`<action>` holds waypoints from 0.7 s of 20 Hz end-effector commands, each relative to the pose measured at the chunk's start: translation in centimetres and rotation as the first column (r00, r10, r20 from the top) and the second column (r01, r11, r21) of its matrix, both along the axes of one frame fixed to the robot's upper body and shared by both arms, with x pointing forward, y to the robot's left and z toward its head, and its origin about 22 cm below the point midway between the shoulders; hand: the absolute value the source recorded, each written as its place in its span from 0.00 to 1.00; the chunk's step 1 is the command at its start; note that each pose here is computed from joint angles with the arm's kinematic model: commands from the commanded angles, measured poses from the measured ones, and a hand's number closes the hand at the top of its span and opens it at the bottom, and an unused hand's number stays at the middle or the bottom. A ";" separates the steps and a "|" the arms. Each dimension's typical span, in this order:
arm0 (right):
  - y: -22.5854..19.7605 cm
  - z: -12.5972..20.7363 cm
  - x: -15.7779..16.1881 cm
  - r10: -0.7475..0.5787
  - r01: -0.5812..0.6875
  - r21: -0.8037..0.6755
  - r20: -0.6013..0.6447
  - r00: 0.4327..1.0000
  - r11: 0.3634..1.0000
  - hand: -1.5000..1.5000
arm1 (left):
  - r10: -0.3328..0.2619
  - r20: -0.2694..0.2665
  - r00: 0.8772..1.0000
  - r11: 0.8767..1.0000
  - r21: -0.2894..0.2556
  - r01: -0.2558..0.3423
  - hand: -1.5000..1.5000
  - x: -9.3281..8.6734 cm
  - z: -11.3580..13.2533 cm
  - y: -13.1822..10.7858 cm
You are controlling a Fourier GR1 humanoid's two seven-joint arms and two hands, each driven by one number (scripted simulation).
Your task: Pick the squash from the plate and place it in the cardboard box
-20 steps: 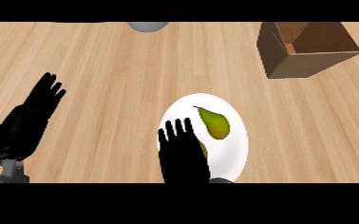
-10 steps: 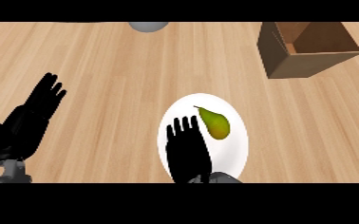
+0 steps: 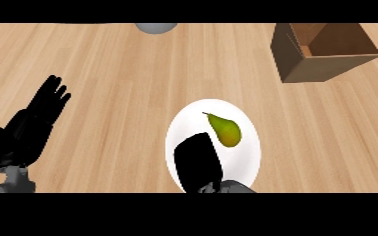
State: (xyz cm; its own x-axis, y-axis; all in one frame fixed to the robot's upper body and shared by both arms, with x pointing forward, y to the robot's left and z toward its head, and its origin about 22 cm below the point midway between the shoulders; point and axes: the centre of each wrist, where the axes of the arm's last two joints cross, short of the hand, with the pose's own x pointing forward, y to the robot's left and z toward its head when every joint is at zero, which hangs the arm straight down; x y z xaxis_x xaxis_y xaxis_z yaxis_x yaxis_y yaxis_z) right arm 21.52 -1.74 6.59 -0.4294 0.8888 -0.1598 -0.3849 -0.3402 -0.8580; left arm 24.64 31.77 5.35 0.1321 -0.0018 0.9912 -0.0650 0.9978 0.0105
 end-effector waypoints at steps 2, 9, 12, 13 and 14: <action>0.2 -0.1 -0.4 0.030 -0.030 0.004 0.022 0.999 1.000 1.00 | 0.018 0.015 1.000 1.000 0.012 -0.019 0.50 -0.1 0.4 -1.6; -0.8 -1.3 4.1 -0.111 0.108 0.071 0.031 0.993 0.992 1.00 | 0.001 0.004 1.000 1.000 -0.004 -0.001 0.50 0.7 0.4 -0.7; -5.8 1.1 9.6 -0.494 0.479 0.218 0.021 0.869 0.851 1.00 | -0.002 0.014 1.000 1.000 -0.008 0.002 0.50 0.2 0.0 0.3; -7.1 1.0 10.7 -0.583 0.565 0.246 -0.003 0.813 0.787 1.00 | -0.005 0.028 1.000 1.000 -0.002 0.005 0.50 0.2 0.3 0.1; -8.4 1.6 11.5 -0.672 0.648 0.284 -0.018 0.740 0.707 1.00 | -0.001 0.036 0.999 1.000 -0.010 0.001 0.50 -0.1 0.2 0.1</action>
State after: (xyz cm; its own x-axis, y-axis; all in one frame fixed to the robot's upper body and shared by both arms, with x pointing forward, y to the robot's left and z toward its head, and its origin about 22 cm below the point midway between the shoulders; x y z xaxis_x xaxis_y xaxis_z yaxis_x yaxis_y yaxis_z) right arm 29.27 -6.04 7.09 -0.0436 0.9989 -0.0180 -0.3955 -0.0337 -0.9178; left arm 24.63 31.99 5.46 0.1136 0.0007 0.9935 -0.0602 0.9982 0.0061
